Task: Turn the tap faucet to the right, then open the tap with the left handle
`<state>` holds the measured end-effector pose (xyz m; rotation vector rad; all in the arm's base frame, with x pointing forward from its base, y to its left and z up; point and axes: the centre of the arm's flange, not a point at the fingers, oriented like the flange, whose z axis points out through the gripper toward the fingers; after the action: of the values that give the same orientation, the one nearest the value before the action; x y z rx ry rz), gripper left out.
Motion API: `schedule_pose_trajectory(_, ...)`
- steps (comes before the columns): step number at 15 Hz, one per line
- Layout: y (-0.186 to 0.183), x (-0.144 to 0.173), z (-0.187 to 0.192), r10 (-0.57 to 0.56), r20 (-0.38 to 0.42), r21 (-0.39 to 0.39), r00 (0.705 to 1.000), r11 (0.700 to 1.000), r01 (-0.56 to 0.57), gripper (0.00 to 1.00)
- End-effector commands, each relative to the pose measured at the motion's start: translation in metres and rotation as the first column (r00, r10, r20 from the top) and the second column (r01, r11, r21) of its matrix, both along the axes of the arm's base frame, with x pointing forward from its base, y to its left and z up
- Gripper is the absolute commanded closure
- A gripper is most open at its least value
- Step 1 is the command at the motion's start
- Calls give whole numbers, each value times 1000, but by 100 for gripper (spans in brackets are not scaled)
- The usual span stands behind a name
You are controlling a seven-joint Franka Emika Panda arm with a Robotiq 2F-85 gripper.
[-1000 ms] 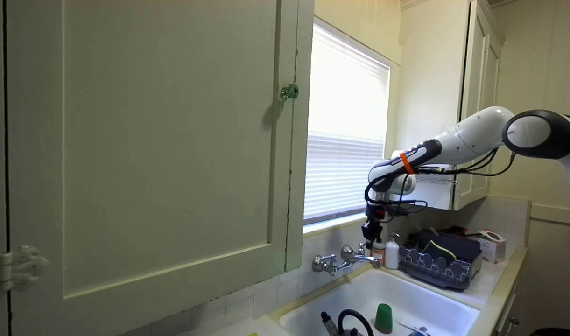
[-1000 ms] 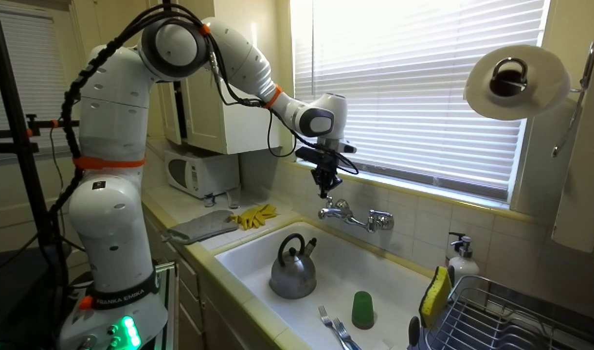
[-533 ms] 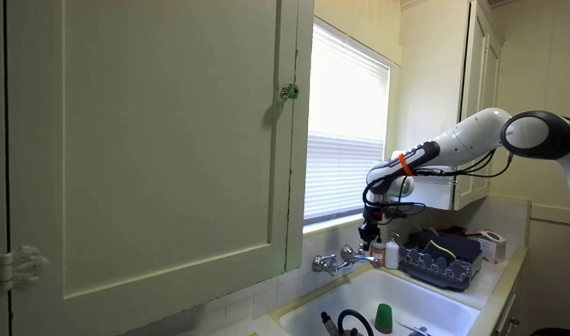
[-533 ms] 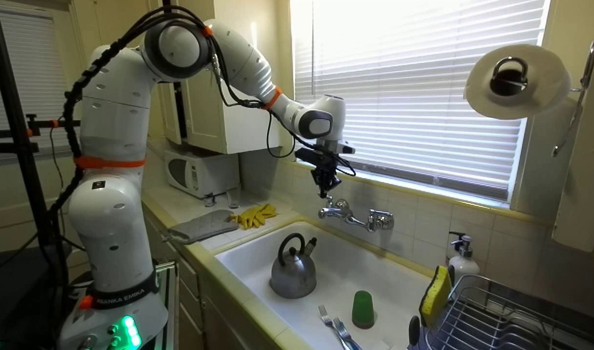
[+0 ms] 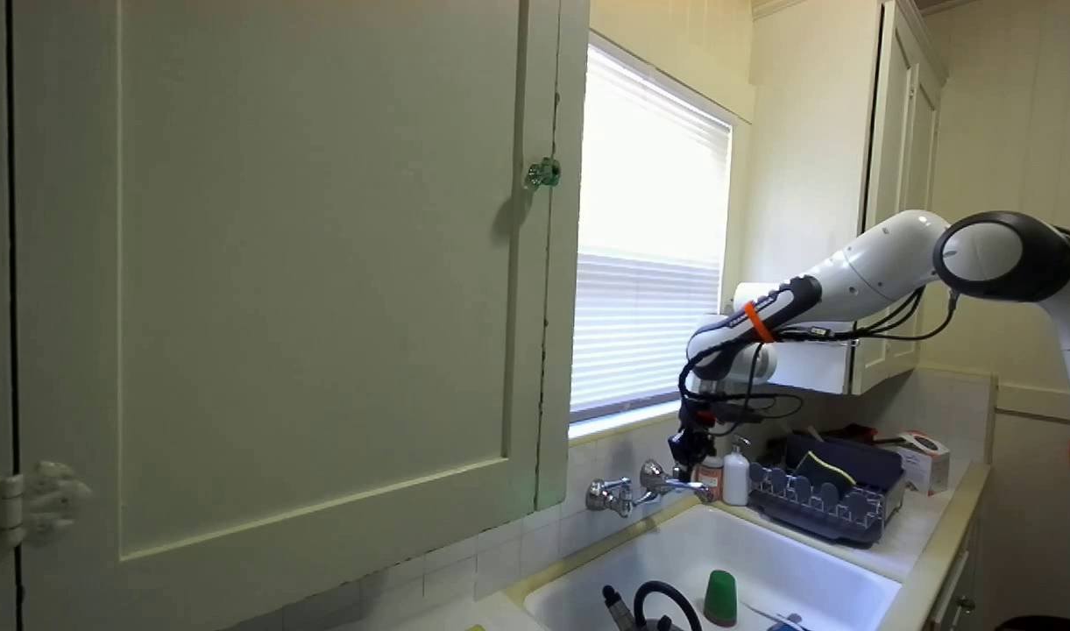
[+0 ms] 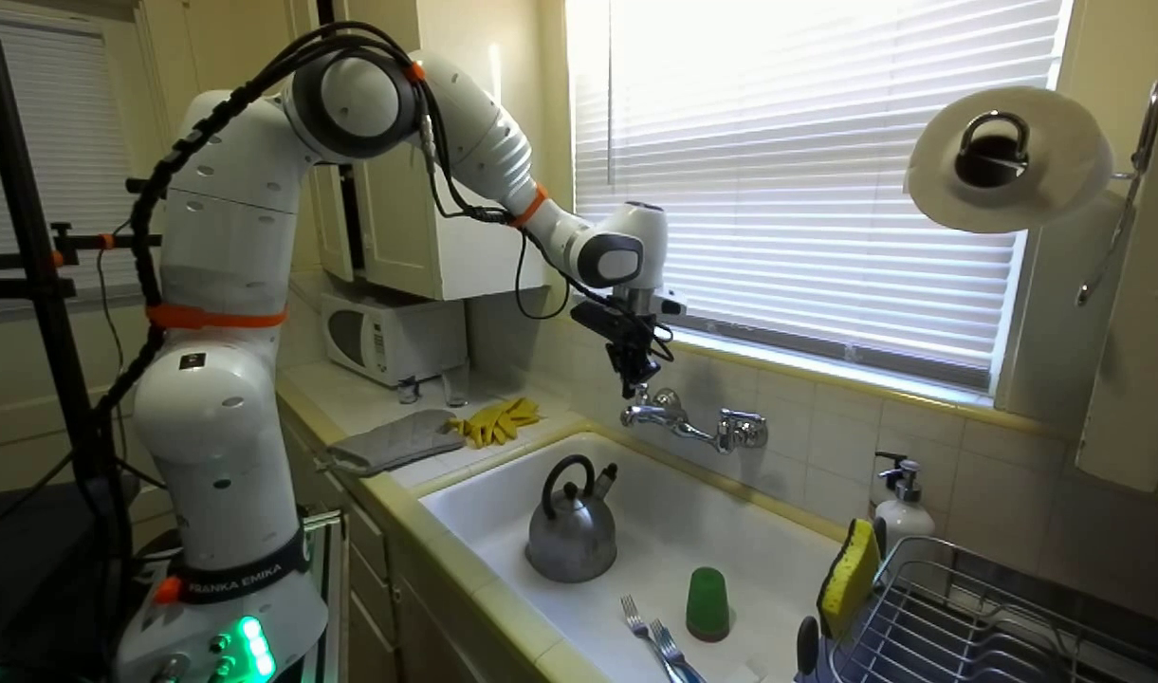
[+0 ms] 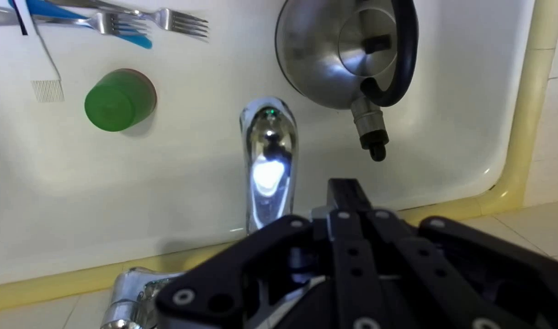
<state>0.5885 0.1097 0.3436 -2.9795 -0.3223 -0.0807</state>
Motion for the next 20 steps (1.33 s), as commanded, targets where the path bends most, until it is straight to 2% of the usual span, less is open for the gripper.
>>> schedule_pose_trajectory(1,1,-8,-17,-41,-14,-12,999,999,41,100)
schedule_pose_trajectory(7,-22,-14,-24,-52,-40,-41,998,998,50,100)
schedule_pose_trajectory(14,-46,-8,-31,-29,-5,-56,1000,998,29,100)
schedule_pose_trajectory(20,-86,-1,-33,10,24,-60,1000,998,-9,100)
